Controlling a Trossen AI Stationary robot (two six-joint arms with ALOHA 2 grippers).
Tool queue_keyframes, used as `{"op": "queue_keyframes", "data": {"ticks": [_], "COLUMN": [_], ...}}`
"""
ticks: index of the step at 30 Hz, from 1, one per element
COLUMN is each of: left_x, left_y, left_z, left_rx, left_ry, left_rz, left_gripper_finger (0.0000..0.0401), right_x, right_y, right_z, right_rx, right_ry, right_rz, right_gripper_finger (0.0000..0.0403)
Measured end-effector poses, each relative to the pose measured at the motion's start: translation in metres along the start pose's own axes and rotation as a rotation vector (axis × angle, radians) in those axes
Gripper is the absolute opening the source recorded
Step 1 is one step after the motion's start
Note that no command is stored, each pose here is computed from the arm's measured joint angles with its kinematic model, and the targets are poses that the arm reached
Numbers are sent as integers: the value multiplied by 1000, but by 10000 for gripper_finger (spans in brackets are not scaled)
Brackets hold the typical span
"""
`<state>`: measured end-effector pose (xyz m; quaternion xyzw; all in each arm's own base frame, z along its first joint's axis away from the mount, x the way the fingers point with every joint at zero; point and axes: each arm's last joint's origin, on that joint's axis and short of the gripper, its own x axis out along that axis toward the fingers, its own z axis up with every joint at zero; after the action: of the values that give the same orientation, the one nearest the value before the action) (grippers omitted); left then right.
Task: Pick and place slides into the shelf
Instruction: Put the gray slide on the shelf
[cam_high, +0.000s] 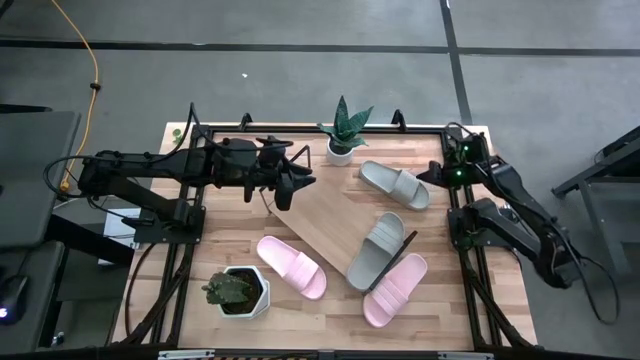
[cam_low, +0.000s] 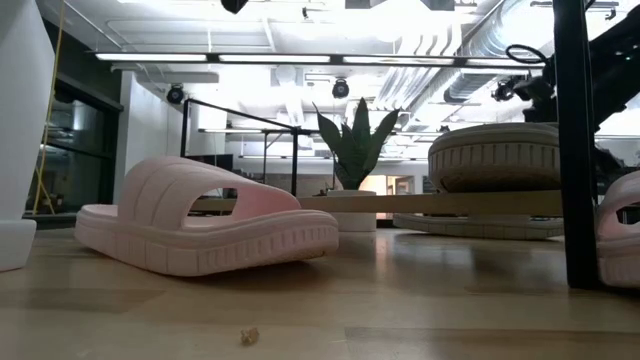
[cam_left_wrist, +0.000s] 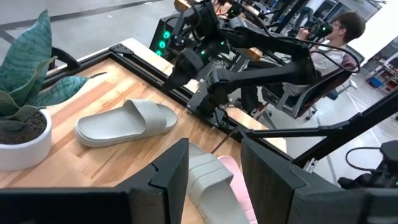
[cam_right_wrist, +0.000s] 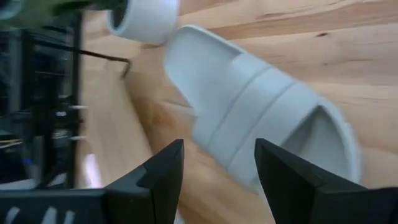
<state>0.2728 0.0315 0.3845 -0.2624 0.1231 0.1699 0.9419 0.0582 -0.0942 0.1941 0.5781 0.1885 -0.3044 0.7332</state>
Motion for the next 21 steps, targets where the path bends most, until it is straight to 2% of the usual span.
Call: {"op": "queue_keyframes", "data": {"ticks": [9,13,21], "left_x": [0,0,0], "left_y": [1,2,2], "left_z": [-2,-3,-3], "left_rx": [5,7,6], "left_ry": [22,28,28], "left_rz": [16,20,20], "left_gripper_finger": [136,136,136], "right_x": [-8,1,4], "right_y": [-3,-21,-33], "right_z": [4,-9,-25], "right_rx": [19,91,142], "right_ry": [-60,-39,-135], "right_rz": [58,85,130], "right_gripper_finger": [188,188,188]}}
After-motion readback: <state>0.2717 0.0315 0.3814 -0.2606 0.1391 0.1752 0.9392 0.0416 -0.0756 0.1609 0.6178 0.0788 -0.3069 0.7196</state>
